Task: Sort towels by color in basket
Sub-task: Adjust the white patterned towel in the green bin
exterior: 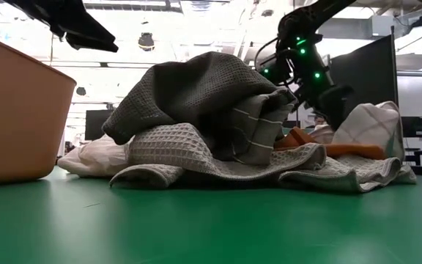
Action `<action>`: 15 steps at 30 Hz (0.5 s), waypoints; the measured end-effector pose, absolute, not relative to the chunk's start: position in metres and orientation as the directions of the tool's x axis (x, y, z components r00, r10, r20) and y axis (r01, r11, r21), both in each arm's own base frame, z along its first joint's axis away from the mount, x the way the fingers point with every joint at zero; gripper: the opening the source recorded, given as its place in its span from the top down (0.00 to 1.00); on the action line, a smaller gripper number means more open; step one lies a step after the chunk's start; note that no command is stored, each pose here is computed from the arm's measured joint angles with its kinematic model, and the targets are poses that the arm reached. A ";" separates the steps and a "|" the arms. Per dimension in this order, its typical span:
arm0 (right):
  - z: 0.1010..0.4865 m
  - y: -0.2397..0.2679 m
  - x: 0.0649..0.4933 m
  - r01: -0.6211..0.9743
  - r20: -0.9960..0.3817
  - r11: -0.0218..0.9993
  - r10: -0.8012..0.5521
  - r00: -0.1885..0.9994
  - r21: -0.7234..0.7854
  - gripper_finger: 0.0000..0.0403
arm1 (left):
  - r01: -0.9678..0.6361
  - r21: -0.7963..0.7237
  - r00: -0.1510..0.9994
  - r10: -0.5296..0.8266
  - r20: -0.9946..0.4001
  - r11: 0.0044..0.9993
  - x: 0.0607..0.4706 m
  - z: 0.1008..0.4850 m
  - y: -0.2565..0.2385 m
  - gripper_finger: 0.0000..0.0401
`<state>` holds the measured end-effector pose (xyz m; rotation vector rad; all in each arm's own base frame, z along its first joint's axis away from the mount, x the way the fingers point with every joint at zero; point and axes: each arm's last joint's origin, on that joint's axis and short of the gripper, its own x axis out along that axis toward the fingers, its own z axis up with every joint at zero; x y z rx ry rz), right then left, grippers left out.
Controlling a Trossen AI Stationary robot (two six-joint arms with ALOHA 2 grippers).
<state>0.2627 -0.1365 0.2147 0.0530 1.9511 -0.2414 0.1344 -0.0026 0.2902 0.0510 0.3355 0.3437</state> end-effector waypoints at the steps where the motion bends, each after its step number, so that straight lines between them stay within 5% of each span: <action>1: 0.216 -0.138 0.263 0.147 -0.926 0.980 -0.069 -0.372 -0.132 0.94 | -0.316 0.124 0.887 0.339 -0.312 0.941 0.134 0.290 -0.003 0.45; 8: 0.246 -0.169 0.265 0.200 -0.919 0.937 -0.212 -0.332 -0.288 0.95 | -0.278 0.293 0.882 0.364 -0.299 0.915 0.135 0.291 -0.002 0.45; 15: 0.336 -0.195 0.254 0.432 -0.865 0.753 -0.469 -0.178 -0.497 0.95 | -0.593 0.439 0.711 0.695 -0.107 0.675 0.137 0.309 0.014 0.45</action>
